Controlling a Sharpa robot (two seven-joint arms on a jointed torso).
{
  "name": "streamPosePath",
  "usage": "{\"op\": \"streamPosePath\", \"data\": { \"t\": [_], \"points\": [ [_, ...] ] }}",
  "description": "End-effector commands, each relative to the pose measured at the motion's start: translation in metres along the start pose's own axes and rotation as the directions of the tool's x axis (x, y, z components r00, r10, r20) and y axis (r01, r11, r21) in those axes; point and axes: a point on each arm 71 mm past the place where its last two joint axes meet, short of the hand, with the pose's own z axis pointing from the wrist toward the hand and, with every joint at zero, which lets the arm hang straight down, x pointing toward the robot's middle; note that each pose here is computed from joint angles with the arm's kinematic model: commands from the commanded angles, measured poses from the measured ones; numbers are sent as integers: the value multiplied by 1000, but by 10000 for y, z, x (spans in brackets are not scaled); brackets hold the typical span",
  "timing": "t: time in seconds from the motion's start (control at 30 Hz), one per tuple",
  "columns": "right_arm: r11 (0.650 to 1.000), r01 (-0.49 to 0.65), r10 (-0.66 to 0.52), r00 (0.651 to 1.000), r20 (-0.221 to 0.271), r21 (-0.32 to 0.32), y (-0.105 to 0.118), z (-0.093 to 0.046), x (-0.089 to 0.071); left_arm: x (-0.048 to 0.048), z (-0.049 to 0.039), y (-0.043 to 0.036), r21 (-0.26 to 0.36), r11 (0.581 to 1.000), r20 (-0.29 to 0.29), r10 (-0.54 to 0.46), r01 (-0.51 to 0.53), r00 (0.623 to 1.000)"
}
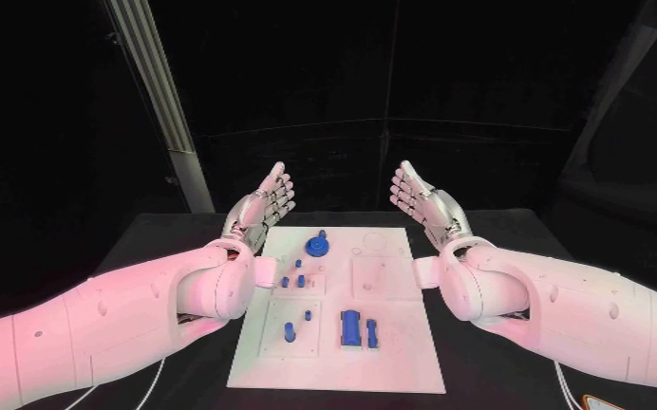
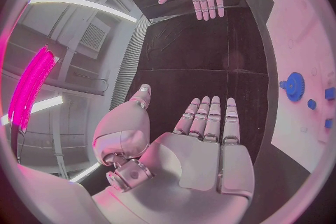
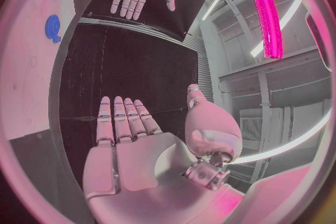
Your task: Assemble the parts on the task board
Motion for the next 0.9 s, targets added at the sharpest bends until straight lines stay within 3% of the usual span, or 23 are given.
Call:
{"op": "streamPosePath", "data": {
  "t": [0.03, 0.2, 0.9],
  "points": [
    [1000, -15, 12, 993, 119, 22, 7, -36, -56, -23, -64, -64, 60, 992, 121, 103, -111, 987],
    [1000, -15, 12, 993, 119, 22, 7, -37, -56, 1, -108, -73, 64, 991, 139, 111, -121, 984],
    [1000, -15, 12, 993, 119, 22, 7, -37, -56, 2, -110, -73, 64, 991, 140, 111, -121, 984]
  ]
}}
